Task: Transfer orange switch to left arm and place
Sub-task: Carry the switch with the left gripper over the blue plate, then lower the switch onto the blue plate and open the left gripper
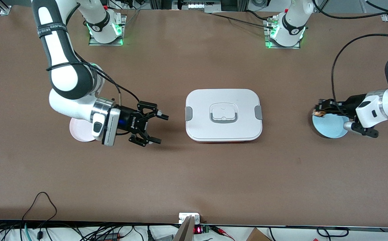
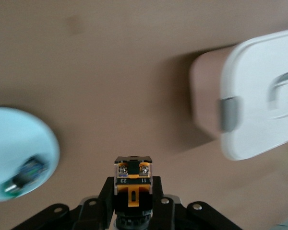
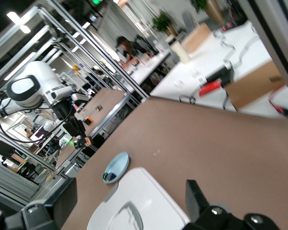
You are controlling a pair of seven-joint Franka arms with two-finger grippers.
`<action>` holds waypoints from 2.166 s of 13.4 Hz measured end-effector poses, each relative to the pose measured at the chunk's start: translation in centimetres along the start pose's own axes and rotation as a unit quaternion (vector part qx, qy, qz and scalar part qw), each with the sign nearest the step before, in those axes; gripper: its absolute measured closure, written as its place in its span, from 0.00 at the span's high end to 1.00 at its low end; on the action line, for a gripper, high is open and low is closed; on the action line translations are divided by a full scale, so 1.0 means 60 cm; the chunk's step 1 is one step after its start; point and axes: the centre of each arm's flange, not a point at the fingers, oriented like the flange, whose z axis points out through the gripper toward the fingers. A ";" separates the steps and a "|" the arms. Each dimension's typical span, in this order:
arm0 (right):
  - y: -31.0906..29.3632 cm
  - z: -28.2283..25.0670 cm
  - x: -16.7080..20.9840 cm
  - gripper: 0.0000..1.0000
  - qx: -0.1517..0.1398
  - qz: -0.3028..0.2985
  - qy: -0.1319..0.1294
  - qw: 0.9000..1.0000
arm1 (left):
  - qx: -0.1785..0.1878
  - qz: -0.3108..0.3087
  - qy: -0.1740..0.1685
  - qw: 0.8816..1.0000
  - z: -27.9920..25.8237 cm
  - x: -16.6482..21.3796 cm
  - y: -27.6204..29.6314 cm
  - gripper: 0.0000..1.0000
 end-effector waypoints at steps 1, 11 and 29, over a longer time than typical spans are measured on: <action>0.009 -0.021 -0.003 1.00 -0.022 0.021 -0.032 0.999 | 0.039 -0.007 -0.015 0.999 0.010 -0.007 -0.022 0.34; -0.056 -0.120 0.009 1.00 -0.277 0.162 -0.277 0.906 | 0.161 -0.110 0.026 0.980 0.248 -0.065 -0.224 0.34; -0.013 -0.560 0.083 1.00 -0.526 0.249 -0.271 0.767 | 0.168 -0.117 0.037 0.978 0.097 0.018 -0.197 1.00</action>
